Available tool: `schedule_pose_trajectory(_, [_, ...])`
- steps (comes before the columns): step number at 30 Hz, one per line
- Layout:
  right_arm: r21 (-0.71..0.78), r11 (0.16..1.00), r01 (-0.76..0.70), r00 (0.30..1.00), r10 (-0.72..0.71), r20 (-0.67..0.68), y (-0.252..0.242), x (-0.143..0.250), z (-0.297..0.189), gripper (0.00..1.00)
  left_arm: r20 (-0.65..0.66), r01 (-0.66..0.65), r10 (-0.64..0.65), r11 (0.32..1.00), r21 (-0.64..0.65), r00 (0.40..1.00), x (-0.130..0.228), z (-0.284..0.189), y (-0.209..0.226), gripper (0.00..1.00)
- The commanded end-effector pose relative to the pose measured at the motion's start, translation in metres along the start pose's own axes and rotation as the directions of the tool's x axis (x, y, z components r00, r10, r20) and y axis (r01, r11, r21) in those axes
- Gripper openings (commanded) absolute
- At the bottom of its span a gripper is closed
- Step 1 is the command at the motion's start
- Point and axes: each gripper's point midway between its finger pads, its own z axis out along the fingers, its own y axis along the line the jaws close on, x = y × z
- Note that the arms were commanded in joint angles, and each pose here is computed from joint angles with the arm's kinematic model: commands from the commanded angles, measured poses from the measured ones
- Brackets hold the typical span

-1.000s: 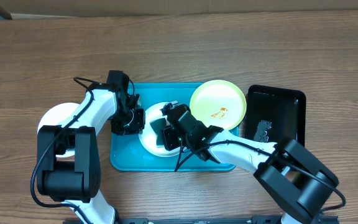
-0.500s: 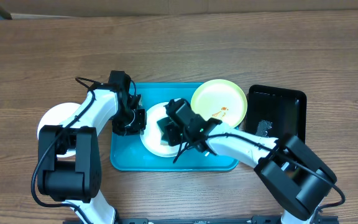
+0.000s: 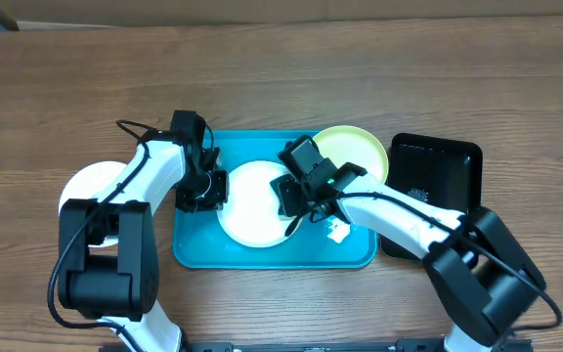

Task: Clean dirty plates on tray and stack at the side
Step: 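Bring the sponge with right gripper and scrub the white plate, then return the sponge to the black tray with right gripper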

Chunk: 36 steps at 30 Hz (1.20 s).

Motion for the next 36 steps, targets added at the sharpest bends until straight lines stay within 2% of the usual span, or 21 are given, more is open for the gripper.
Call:
schedule_pose_trajectory(1, [-0.059,0.998,0.031,0.979,-0.019,0.203,0.017,-0.052,-0.068,0.04,0.098,0.007,0.001,0.997,-0.077,0.995,-0.009,-0.023,0.01,0.04])
schedule_pose_trajectory(5, [-0.081,0.997,0.009,0.952,0.016,0.306,0.009,-0.071,-0.117,0.04,0.193,0.016,0.012,0.989,-0.146,0.981,-0.015,-0.051,0.018,0.04])
schedule_pose_trajectory(8, [-0.062,0.997,-0.045,0.943,0.063,0.326,-0.015,-0.075,-0.139,0.04,0.264,0.04,0.011,0.982,-0.186,0.965,-0.018,-0.072,0.023,0.04])
schedule_pose_trajectory(13, [0.089,0.973,-0.212,0.959,0.189,0.211,-0.088,-0.046,-0.142,0.04,0.377,0.098,0.005,0.962,-0.253,0.926,-0.021,-0.106,0.033,0.04])
schedule_pose_trajectory(17, [0.252,0.911,-0.327,0.944,0.305,0.125,-0.147,-0.011,-0.149,0.04,0.457,0.138,0.03,0.934,-0.329,0.889,-0.022,-0.131,0.04,0.04])
schedule_pose_trajectory(19, [0.288,0.885,-0.367,0.93,0.356,0.093,-0.165,0.002,-0.152,0.04,0.479,0.134,0.055,0.926,-0.352,0.876,-0.022,-0.139,0.036,0.04])
schedule_pose_trajectory(23, [0.324,0.852,-0.412,0.905,0.423,0.041,-0.183,0.025,-0.153,0.04,0.397,-0.045,0.205,0.925,-0.377,0.895,-0.014,-0.128,0.01,0.04])
schedule_pose_trajectory(28, [0.304,0.868,-0.393,0.909,0.417,-0.013,-0.178,0.038,-0.144,0.04,0.218,-0.165,0.263,0.908,-0.384,0.94,0.017,-0.099,-0.006,0.04])
schedule_pose_trajectory(36, [0.29,0.875,-0.388,0.911,0.412,-0.022,-0.174,0.038,-0.142,0.04,0.02,-0.266,0.275,0.946,-0.187,0.961,0.059,-0.072,-0.033,0.04])
